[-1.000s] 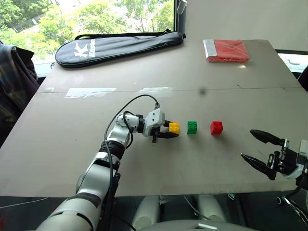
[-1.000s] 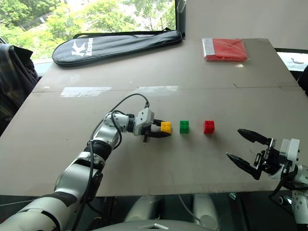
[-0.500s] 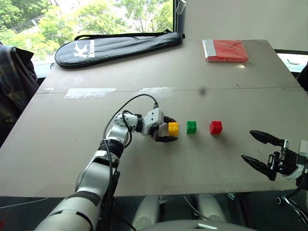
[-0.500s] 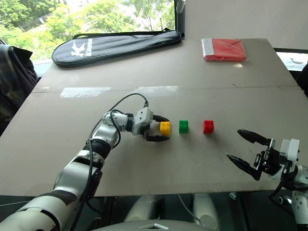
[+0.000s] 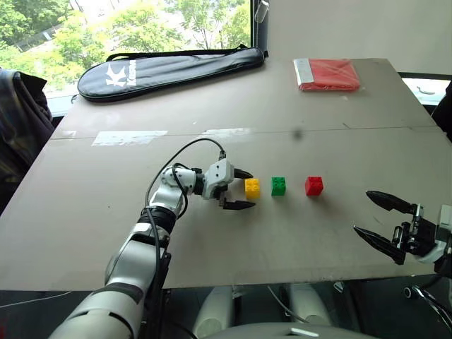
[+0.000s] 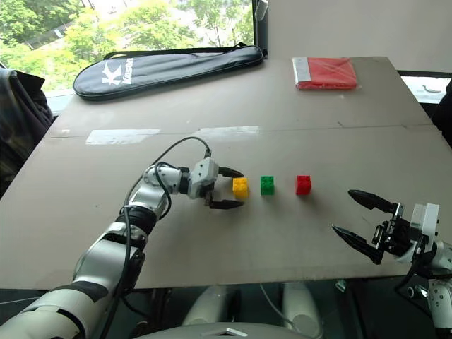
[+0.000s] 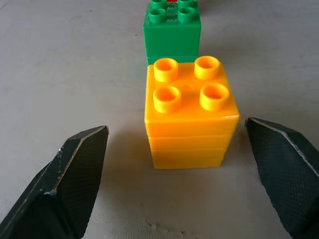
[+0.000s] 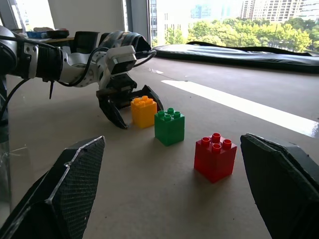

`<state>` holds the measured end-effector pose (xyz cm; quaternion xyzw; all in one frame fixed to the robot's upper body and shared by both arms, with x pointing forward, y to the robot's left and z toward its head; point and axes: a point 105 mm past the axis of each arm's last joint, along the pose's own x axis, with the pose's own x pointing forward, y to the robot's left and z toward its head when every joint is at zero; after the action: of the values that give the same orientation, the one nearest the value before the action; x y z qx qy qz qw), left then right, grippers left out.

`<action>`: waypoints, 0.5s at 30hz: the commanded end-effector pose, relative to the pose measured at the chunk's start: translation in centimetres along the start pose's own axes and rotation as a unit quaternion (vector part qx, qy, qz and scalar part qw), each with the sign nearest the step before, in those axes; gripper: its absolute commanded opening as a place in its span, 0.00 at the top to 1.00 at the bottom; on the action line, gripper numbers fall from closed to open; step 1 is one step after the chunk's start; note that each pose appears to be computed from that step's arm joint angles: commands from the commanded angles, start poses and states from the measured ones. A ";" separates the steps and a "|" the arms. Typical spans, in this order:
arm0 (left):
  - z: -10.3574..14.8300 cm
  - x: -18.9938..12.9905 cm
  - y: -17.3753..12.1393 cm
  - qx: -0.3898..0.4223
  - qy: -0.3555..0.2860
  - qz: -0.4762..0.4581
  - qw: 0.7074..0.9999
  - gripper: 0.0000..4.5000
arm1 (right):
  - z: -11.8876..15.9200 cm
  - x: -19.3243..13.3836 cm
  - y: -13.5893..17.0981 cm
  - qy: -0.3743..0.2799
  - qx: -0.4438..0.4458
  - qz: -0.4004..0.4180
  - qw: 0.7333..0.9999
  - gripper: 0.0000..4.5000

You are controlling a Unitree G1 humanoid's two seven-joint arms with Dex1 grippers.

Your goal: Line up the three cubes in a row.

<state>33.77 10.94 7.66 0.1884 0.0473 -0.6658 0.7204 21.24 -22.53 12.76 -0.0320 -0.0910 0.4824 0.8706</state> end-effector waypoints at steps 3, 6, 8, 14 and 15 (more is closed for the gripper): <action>0.6 -3.9 -1.6 -0.033 -0.032 0.024 0.999 0.01 | -0.1 -0.2 0.2 0.001 0.000 0.002 1.000 0.00; 1.8 -5.5 -3.1 -0.052 -0.051 0.052 0.996 0.01 | -0.7 -0.4 0.4 0.009 0.008 0.000 1.000 0.00; 2.5 -6.4 -4.3 -0.079 -0.063 0.087 0.991 0.01 | -1.2 -0.5 0.5 0.014 0.014 0.001 1.000 0.00; 1.8 -8.1 -7.0 -0.158 -0.048 0.204 0.965 0.01 | -2.6 -0.6 -0.1 0.038 0.024 -0.022 0.999 0.00; 1.5 -8.1 -7.8 -0.165 -0.039 0.220 0.961 0.01 | -2.8 -0.7 -0.3 0.044 0.026 -0.030 0.998 0.00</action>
<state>26.09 17.34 9.45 0.0323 0.0907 -0.5238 0.8464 21.28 -22.76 10.00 -0.0177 -0.0433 0.4732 0.8797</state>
